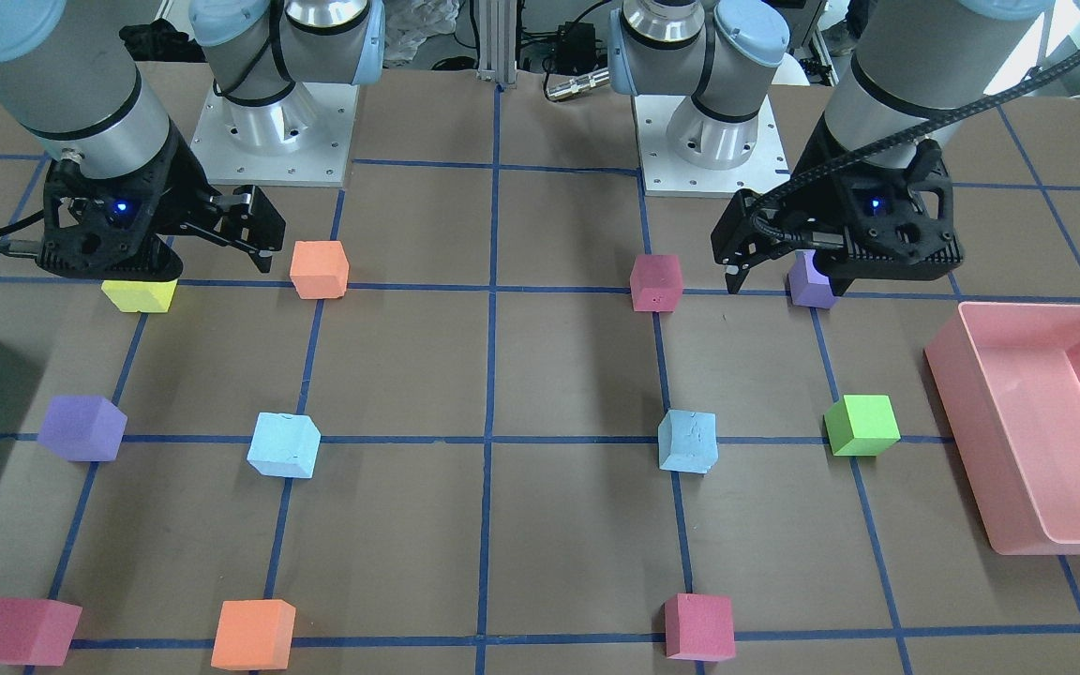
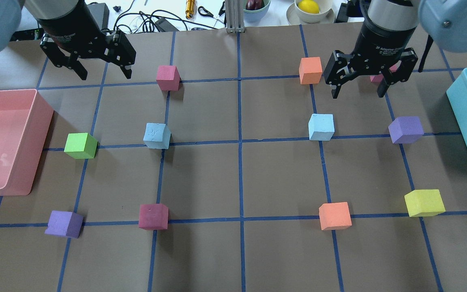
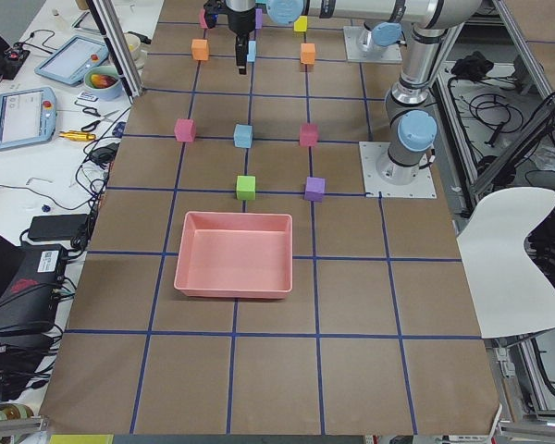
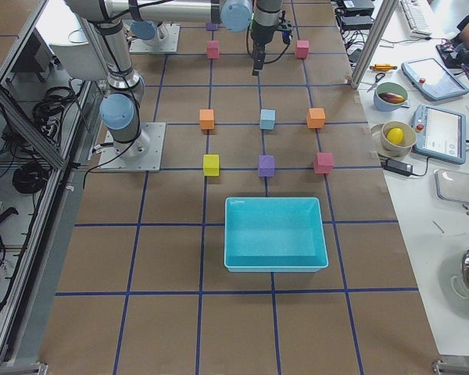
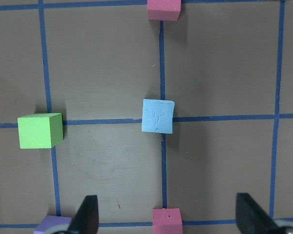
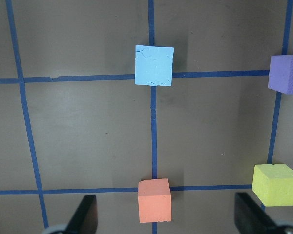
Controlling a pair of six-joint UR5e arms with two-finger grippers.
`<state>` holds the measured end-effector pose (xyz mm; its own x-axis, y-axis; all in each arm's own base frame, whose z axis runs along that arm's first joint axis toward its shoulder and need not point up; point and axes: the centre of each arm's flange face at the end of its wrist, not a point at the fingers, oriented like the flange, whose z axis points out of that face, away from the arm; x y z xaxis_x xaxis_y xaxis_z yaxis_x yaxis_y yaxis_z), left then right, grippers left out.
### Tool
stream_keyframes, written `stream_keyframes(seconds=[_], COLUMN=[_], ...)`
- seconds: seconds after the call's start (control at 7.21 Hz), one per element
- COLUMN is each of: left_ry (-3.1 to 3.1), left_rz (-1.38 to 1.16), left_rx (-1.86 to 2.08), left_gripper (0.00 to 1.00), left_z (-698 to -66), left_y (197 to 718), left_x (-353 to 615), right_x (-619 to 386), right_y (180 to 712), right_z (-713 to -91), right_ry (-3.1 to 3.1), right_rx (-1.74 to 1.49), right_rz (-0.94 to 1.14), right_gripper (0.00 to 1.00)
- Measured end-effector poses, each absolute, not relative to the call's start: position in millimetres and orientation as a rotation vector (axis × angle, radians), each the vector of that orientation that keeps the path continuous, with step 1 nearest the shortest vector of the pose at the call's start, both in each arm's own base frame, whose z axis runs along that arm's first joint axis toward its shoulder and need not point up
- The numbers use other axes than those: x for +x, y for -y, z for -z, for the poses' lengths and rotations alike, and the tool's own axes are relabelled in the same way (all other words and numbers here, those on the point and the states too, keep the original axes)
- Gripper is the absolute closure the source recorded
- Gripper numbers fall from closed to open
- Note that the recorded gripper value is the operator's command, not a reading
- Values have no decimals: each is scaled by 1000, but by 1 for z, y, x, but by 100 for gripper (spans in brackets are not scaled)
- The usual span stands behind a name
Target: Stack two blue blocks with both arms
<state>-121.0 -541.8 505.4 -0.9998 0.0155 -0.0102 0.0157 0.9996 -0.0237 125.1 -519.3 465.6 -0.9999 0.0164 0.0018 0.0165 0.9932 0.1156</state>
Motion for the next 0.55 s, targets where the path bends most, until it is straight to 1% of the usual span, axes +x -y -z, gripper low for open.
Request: stream_keyframes(seconds=[0.42,0.55], left_ry=[-3137,-3138], left_rz=[24,-4], left_rx=[25,26], left_gripper=[0,0], left_z=[-501,-488], left_y=[542,542], left_x=[-122,-122], right_x=[124,124], right_y=[519,520], right_z=[-464,-463], right_ry=[3133,3133], right_rx=[-22,-23], right_rz=[188,189], right_gripper=[0,0])
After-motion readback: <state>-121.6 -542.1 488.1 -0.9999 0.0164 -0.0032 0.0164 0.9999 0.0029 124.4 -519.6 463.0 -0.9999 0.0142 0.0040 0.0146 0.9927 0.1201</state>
